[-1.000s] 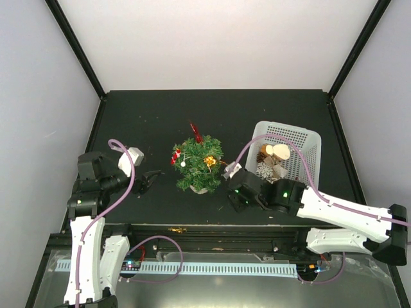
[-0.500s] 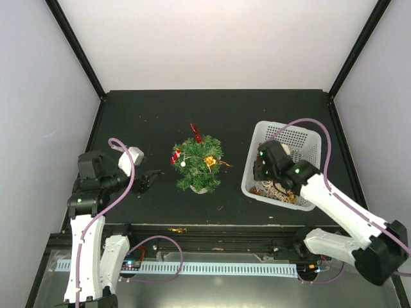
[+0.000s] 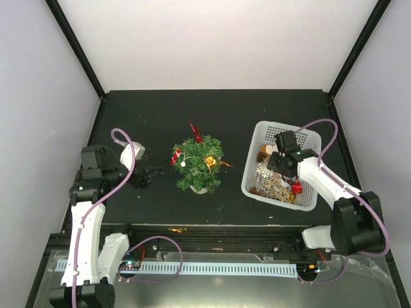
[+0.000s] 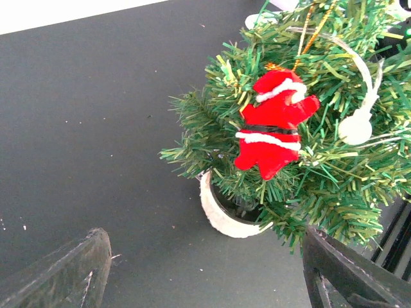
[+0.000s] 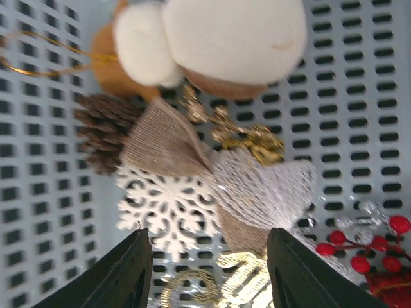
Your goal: Decorate the small christmas tree
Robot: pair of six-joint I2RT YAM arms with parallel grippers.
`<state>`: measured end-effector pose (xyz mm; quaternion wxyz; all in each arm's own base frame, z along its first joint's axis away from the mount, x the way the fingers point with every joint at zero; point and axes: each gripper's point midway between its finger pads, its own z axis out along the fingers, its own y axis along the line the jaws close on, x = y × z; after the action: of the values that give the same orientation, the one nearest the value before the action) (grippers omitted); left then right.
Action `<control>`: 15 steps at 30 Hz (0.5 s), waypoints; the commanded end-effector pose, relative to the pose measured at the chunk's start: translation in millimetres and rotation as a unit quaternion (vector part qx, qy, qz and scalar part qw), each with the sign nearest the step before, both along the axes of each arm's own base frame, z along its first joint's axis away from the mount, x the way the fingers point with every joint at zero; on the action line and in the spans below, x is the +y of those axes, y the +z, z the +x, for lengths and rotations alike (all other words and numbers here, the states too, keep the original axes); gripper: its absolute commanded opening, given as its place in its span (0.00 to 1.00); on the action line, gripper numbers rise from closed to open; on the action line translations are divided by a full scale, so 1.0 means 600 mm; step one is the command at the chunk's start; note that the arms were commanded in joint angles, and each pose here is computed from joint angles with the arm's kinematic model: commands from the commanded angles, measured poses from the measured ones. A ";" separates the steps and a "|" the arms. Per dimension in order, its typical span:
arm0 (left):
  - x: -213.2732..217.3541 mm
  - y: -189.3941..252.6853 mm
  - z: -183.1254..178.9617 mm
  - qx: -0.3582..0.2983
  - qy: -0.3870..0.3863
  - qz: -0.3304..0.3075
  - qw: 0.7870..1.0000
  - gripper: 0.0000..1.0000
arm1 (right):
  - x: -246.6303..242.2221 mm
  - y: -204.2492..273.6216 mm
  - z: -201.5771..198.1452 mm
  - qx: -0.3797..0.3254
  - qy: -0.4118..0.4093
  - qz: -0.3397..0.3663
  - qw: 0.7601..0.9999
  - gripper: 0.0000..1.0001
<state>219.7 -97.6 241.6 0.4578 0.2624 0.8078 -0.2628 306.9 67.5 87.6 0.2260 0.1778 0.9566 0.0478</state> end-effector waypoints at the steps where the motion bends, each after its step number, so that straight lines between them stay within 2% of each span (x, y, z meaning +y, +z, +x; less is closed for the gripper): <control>1: -0.003 0.027 0.008 -0.017 -0.009 -0.006 1.000 0.82 | -0.031 -0.026 -0.019 0.000 -0.039 -0.008 0.999 0.51; 11: -0.002 0.024 0.009 -0.012 -0.010 -0.005 1.000 0.82 | -0.060 -0.077 0.005 0.006 -0.068 0.009 0.998 0.50; 15: -0.002 0.021 0.008 -0.012 -0.008 -0.004 1.000 0.82 | -0.051 -0.085 0.018 0.005 -0.056 0.018 0.998 0.40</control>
<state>224.1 -97.4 237.5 0.4465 0.2581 0.8131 -0.2700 295.8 31.1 30.9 0.1928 0.2381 0.9515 0.0276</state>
